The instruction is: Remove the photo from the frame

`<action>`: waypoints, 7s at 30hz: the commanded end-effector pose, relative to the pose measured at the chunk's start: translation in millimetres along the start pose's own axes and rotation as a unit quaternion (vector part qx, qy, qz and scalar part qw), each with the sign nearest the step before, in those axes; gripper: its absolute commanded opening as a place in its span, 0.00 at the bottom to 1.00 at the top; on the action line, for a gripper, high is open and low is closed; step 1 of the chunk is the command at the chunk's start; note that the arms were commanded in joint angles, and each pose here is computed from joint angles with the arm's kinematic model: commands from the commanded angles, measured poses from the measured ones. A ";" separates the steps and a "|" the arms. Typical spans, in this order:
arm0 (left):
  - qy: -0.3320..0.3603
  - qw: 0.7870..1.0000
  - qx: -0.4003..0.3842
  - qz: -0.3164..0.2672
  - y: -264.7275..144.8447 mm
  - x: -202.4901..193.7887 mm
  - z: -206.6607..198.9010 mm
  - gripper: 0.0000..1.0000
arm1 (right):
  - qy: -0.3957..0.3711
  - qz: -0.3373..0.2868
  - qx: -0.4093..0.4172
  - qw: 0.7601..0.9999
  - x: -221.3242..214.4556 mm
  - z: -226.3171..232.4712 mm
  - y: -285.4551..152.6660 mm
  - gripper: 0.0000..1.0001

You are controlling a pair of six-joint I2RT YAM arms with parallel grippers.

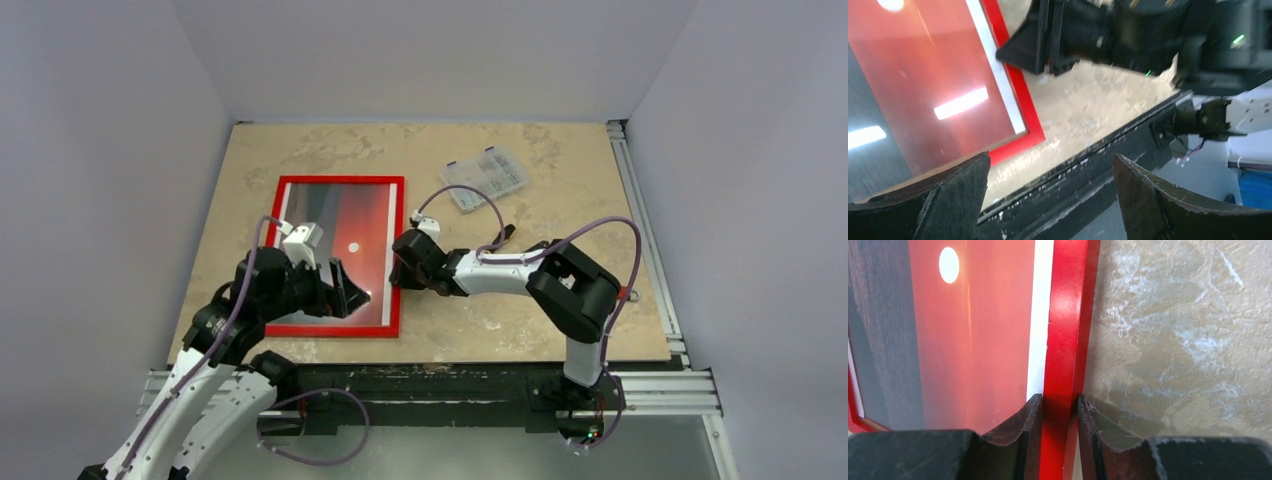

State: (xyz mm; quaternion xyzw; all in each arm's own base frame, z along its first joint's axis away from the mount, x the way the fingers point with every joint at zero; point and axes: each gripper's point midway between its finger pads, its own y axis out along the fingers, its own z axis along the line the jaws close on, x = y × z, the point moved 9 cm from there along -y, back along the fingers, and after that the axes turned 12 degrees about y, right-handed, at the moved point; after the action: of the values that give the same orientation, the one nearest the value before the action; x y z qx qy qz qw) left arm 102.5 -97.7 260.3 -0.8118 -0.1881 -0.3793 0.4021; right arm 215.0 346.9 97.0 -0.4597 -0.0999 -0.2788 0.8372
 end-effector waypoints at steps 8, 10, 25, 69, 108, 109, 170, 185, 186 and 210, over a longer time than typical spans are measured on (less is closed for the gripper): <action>0.074 0.996 0.038 0.037 33.8 -55.6 -24.1 0.95 | 0.032 0.044 0.081 0.995 31.5 27.5 -43.9 0.00; 0.113 0.992 0.058 0.027 39.7 -62.6 -31.4 0.96 | 0.036 0.051 0.084 0.994 36.3 24.3 -46.3 0.00; 0.318 0.941 0.116 0.000 53.2 -83.3 -86.4 1.00 | -0.004 0.048 0.084 0.995 50.7 4.7 -67.4 0.25; 0.035 0.998 0.023 0.039 39.8 -39.0 -16.9 0.92 | -0.030 0.006 -0.018 0.999 20.7 48.7 -70.0 0.00; 0.378 0.923 0.070 0.010 53.6 -73.0 -94.3 0.93 | -0.035 0.062 0.026 0.997 54.5 28.8 -91.1 0.36; 0.335 0.941 0.050 0.013 52.1 -65.7 -88.5 0.93 | -0.029 0.048 0.019 0.998 55.6 23.7 -93.9 0.48; 0.047 0.934 0.207 0.288 236.1 -30.4 8.6 0.34 | -0.009 -0.045 -0.046 0.998 41.2 -80.4 -155.3 0.86; 0.050 0.922 0.244 0.297 239.0 -39.8 4.1 0.13 | -0.014 -0.038 -0.045 0.998 38.6 -81.9 -151.6 0.86; 0.050 0.925 0.242 0.290 235.5 -36.9 3.0 0.05 | -0.018 -0.034 -0.041 0.998 37.4 -82.3 -150.3 0.86; 0.040 0.979 0.096 0.176 132.6 24.9 -36.4 0.00 | 0.144 0.021 0.287 0.947 66.7 -43.7 -129.1 0.89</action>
State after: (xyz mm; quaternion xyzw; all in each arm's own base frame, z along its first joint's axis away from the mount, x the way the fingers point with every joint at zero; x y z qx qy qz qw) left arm 185.0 -209.8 206.0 -0.7649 -0.0506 -0.2775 0.5791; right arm 165.5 226.5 161.7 -0.2239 -0.0517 -0.2743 0.9338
